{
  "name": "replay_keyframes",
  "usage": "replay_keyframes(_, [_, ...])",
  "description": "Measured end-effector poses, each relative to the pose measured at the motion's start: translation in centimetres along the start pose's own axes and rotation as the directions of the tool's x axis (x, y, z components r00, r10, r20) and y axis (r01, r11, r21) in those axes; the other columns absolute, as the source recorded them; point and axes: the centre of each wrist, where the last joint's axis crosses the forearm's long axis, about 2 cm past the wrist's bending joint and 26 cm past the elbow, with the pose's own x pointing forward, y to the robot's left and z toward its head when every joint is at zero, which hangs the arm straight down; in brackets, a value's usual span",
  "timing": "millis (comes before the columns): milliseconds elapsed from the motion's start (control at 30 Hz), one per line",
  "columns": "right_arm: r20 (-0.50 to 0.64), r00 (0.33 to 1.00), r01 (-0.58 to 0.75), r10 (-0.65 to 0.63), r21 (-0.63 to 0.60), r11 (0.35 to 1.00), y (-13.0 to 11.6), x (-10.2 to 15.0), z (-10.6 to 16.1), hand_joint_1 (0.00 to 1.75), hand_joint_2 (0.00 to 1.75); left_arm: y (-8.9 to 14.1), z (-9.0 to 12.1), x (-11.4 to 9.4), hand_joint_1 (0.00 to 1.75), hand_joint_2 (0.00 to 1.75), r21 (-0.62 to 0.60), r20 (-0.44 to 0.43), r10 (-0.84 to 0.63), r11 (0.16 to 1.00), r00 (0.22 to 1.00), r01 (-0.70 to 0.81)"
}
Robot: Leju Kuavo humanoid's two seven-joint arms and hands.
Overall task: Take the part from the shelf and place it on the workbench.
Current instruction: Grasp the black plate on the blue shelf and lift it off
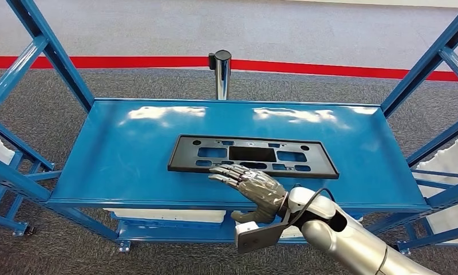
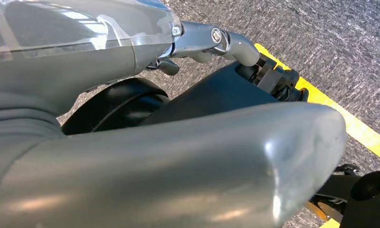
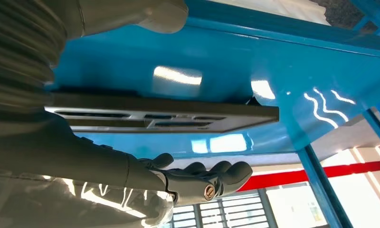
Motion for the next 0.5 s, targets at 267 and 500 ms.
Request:
replay_keyframes(267, [-0.012,0.999,0.038,-0.038,-0.039,0.999,2.9,0.4,-2.8,0.00,1.75,0.0,-0.1,0.2,0.00,0.00,-0.017,-0.001,-0.014,1.000,1.000,0.014])
replay_keyframes(500, [-0.019,0.998,0.063,-0.065,-0.083,0.995,3.9,0.7,-5.1,0.00,1.75,0.0,-0.1,0.2,0.00,0.00,-0.023,-0.005,-0.026,0.999,1.000,0.026])
